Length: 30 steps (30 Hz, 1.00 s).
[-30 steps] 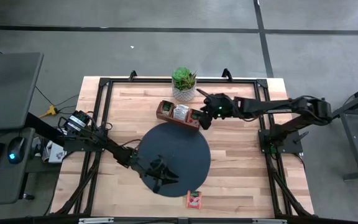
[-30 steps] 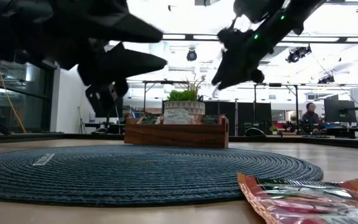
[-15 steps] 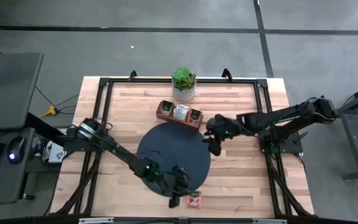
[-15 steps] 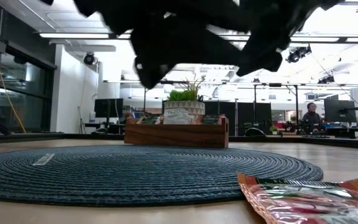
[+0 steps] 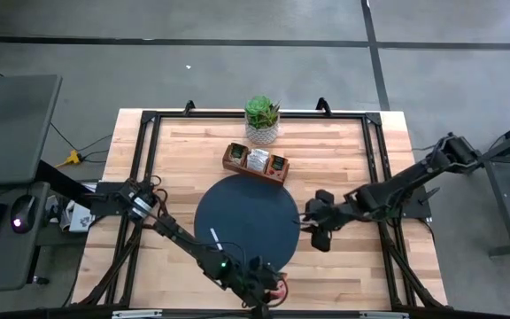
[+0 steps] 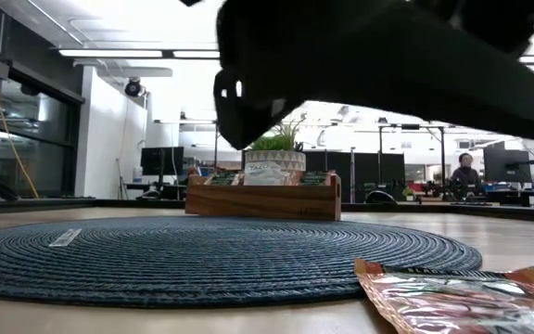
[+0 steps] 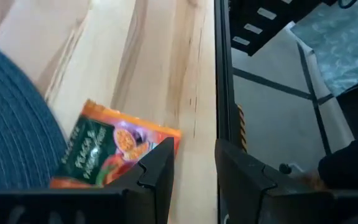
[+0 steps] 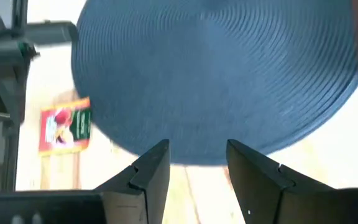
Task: Pick & Place Tea
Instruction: Put the orange tea bag into the right section of the wooden organizer
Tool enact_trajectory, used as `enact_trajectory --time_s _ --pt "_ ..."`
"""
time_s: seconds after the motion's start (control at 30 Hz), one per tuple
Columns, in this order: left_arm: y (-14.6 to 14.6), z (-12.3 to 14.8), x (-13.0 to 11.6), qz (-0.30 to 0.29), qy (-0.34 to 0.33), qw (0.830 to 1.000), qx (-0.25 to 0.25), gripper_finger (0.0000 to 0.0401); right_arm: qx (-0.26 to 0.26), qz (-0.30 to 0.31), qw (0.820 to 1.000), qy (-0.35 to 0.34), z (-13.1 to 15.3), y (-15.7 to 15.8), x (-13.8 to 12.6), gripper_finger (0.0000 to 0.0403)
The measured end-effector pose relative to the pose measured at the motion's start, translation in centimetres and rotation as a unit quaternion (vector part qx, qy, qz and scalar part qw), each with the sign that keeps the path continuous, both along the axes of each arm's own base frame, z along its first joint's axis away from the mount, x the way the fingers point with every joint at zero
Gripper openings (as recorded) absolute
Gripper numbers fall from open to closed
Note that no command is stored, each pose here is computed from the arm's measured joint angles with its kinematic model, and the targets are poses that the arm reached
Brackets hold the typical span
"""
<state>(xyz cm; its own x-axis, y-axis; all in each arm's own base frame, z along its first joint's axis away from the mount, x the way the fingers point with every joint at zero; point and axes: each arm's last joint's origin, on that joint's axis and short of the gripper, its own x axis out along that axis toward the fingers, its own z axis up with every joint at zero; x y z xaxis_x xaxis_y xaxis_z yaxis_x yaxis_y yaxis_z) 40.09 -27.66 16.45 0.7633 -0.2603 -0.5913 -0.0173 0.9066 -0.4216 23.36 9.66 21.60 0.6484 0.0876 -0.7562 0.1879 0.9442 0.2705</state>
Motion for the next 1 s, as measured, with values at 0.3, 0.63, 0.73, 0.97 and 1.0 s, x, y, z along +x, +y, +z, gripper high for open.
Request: enact_trajectory --time_s 0.3,0.63,0.73,0.97,1.0 --pt "-0.2 -0.3 -0.4 0.037 0.021 0.999 -0.001 0.0114 0.058 -0.006 0.998 -0.020 -2.5 2.3 -1.8 0.0154" --pt "0.3 -0.7 -0.5 0.045 0.048 0.998 0.013 0.0114 0.063 -0.009 0.996 -0.056 -2.1 3.3 -1.9 0.0154" --pt "0.4 -0.8 -0.5 0.043 0.048 0.998 0.019 0.0114 0.065 -0.009 0.996 -0.060 -2.0 3.3 -1.8 0.0154" --pt "0.3 -0.8 -0.6 0.035 0.053 0.998 0.025 0.0114 0.059 -0.015 0.996 -0.063 -2.0 3.3 -1.8 0.0154" --pt "0.4 -0.9 -0.6 0.034 0.055 0.998 0.026 0.0114 0.059 -0.016 0.996 -0.064 -2.0 3.3 -1.8 0.0154"
